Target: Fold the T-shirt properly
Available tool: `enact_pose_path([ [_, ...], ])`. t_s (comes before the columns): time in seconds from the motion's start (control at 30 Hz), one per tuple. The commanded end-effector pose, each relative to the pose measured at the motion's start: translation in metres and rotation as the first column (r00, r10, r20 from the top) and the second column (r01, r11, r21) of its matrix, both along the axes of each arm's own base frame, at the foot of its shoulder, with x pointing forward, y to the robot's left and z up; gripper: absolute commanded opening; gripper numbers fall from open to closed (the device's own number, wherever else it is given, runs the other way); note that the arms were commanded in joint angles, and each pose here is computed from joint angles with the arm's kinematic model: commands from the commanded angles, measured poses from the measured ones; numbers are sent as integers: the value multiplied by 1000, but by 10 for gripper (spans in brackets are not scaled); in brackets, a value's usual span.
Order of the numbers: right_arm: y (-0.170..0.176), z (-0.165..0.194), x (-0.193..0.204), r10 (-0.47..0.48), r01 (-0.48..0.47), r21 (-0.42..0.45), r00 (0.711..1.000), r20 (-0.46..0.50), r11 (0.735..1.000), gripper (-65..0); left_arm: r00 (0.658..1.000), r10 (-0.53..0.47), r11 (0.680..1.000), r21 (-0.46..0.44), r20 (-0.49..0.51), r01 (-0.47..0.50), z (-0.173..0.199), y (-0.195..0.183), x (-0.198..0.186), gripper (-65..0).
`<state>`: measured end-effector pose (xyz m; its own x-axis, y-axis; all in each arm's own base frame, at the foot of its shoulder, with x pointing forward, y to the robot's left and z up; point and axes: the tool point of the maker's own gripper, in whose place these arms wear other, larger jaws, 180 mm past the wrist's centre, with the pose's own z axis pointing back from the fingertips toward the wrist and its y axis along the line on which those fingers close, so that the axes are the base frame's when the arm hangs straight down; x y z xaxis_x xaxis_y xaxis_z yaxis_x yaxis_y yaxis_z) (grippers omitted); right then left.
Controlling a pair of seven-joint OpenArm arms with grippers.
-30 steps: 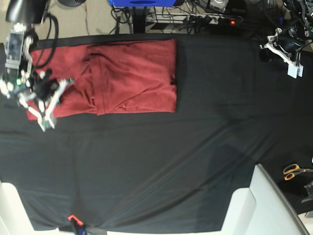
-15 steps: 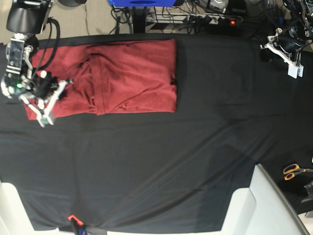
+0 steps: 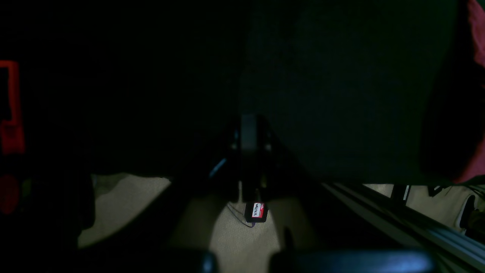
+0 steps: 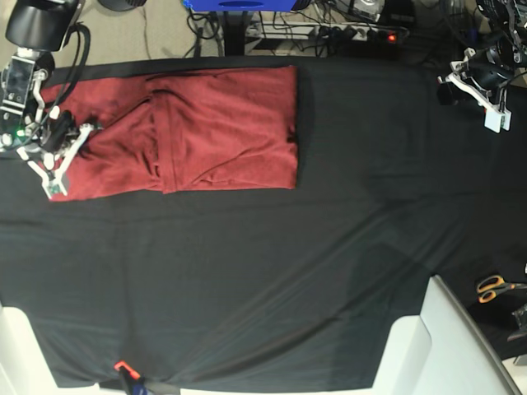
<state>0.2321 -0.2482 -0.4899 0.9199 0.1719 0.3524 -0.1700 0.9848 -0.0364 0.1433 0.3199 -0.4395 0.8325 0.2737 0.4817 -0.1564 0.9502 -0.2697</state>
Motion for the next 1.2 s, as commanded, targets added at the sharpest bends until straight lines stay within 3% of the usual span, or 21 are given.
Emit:
enact_pose_path([
  [0.0, -9, 14, 11, 0, 1, -27, 999, 50, 1000, -650, 999, -5, 1000, 18, 33, 4, 10, 7, 6, -650],
  [0.17, -21, 42, 18, -61, 71, -95, 993, 103, 993, -650, 999, -5, 1000, 18, 31, 4, 10, 7, 6, -650],
  [0.4, -6, 69, 30, -36, 55, -104, 984, 177, 993, -650, 1000, -6, 1000, 18, 31, 6, 10, 7, 6, -650],
  [0.47, 8, 60, 30, -35, 48, -74, 986, 160, 996, -650, 1000, -6, 1000, 18, 31, 6, 10, 7, 6, -650],
  [0.87, -5, 26, -34, -137, 139, -55, 990, 34, 989, -650, 999, -8, 1000, 17, 33, 7, 10, 6, 7, -650],
  [1.17, 7, 0, -36, -145, 145, 4, 989, -1, 989, -650, 999, -6, 1000, 18, 32, 6, 10, 7, 6, -650],
])
